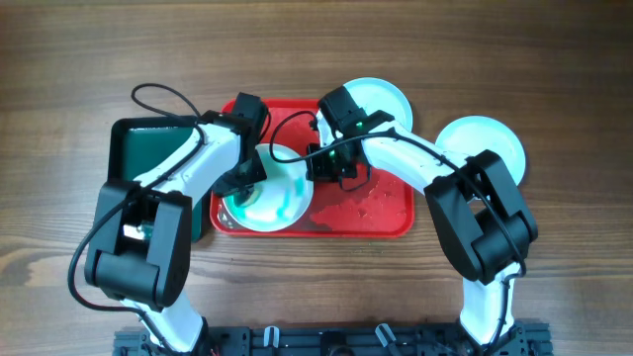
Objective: Clean dirty plates on tray and stack at the side
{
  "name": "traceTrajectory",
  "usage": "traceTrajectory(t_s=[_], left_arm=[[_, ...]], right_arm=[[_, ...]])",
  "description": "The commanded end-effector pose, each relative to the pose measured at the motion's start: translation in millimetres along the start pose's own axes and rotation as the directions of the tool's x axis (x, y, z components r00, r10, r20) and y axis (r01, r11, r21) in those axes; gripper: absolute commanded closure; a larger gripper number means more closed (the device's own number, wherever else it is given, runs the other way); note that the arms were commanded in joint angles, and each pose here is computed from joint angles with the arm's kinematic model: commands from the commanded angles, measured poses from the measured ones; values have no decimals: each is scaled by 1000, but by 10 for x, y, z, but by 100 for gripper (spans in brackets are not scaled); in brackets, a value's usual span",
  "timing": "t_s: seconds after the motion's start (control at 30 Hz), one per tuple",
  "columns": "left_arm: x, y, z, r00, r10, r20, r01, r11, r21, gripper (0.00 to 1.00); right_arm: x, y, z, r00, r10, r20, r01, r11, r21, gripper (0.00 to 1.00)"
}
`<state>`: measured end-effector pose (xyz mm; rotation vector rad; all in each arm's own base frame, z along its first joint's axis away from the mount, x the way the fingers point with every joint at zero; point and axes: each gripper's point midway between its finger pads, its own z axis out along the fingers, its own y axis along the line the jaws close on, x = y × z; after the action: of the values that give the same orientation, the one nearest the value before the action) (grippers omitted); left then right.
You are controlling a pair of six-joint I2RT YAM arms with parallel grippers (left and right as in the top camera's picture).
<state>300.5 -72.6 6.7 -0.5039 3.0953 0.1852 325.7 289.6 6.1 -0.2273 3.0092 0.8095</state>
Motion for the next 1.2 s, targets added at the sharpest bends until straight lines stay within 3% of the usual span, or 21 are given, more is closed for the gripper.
traceTrajectory(t_s=[0.0, 0.07, 0.23, 0.33, 0.5, 0.6, 0.77, 0.93, 1.1, 1.17], left_arm=[[648, -574, -50, 922, 289, -257, -157, 887, 435, 96], [706, -739, -156, 903, 354, -243, -174, 819, 546, 96], [316, -1005, -166, 948, 311, -70, -209, 773, 599, 96], [-133, -1049, -118, 989, 141, 46, -143, 830, 540, 96], [-605, -630, 17, 978, -71, 198, 7, 952, 305, 96], [-770, -492, -153, 974, -104, 200, 47, 961, 272, 96], [-1166, -315, -881, 964, -140, 226, 77, 960, 269, 96], [-1163, -288, -1186, 970, -84, 226, 23, 966, 257, 96], [-1044, -241, -1142, 981, -72, 178, 28, 971, 237, 96], [-1040, -249, -1140, 982, -72, 175, 28, 970, 240, 96]], right_arm=[[-39, -73, -3, 1000, 15, 9, -16, 1000, 20, 96], [-39, -72, -3, 1000, 15, 9, -16, 1000, 20, 96], [-39, -72, -3, 1000, 16, 9, -16, 1000, 20, 95], [-36, -73, -3, 1000, 16, 8, -16, 1000, 20, 96], [-32, -75, -3, 1000, 17, 7, -17, 1000, 20, 96], [-22, -81, -3, 1000, 19, 2, -19, 1000, 23, 96], [-23, -80, -3, 1000, 19, 3, -19, 1000, 23, 96], [-37, -46, -110, 1000, -8, 20, 7, 999, 33, 96], [-123, -290, -702, 985, -51, 165, -2, 953, 301, 96], [-157, -361, -1092, 958, -121, 259, -13, 888, 459, 96]])
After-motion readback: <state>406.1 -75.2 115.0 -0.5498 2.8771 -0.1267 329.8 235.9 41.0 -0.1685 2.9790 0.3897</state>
